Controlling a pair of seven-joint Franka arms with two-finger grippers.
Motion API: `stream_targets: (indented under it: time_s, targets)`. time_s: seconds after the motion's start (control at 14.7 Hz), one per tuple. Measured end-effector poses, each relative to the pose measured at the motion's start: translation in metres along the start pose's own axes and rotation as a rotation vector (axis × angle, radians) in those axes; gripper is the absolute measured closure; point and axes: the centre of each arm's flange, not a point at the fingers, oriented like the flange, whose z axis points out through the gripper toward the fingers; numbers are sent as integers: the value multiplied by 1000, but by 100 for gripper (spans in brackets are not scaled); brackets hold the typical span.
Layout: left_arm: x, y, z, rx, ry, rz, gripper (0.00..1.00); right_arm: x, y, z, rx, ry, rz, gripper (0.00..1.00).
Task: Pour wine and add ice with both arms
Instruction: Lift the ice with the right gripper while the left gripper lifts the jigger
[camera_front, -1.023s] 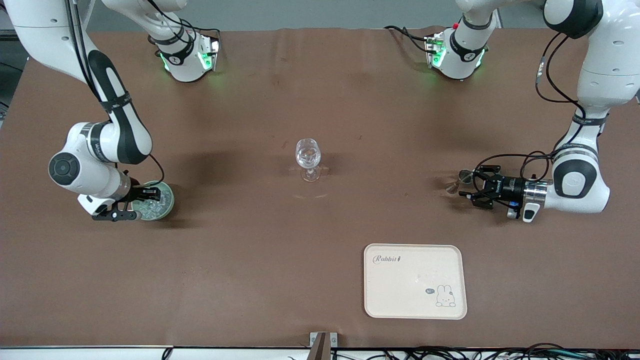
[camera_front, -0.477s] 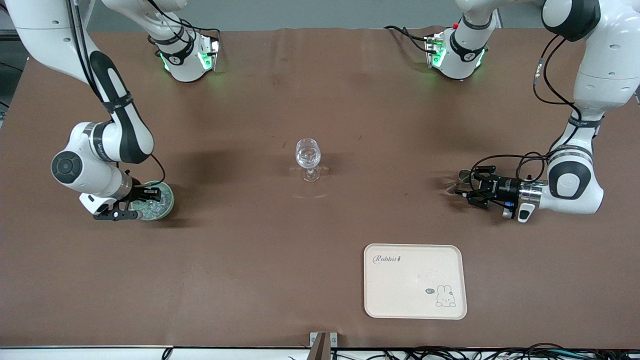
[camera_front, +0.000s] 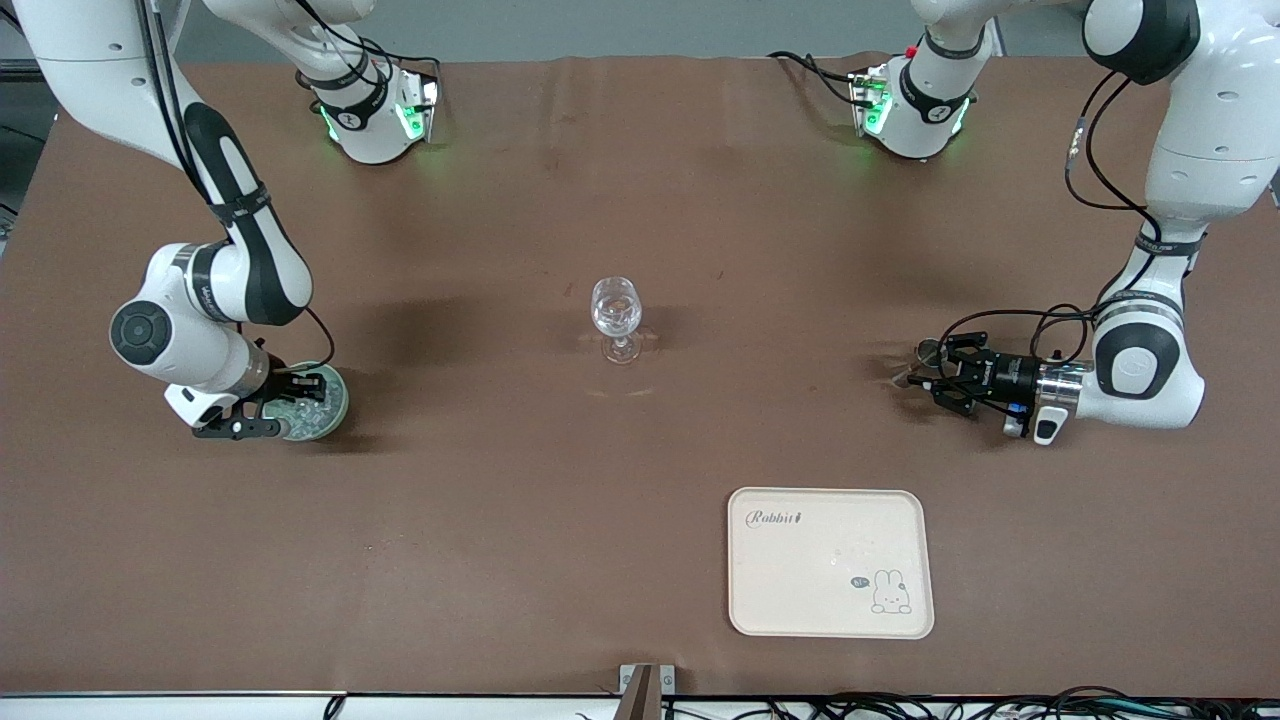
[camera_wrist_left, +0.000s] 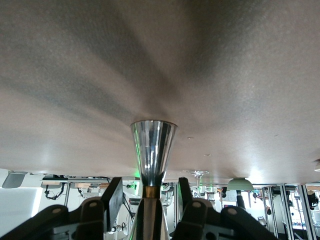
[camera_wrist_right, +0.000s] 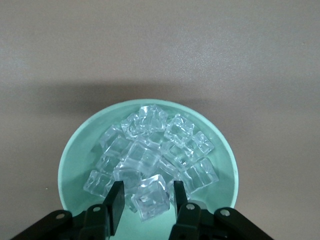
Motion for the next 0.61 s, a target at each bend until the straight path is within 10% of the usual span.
stream_targets:
  time_s: [0.61]
  targets:
    - [2,2,5,-3,-11,-2,78,-2,0,2,1,-12,-3,54]
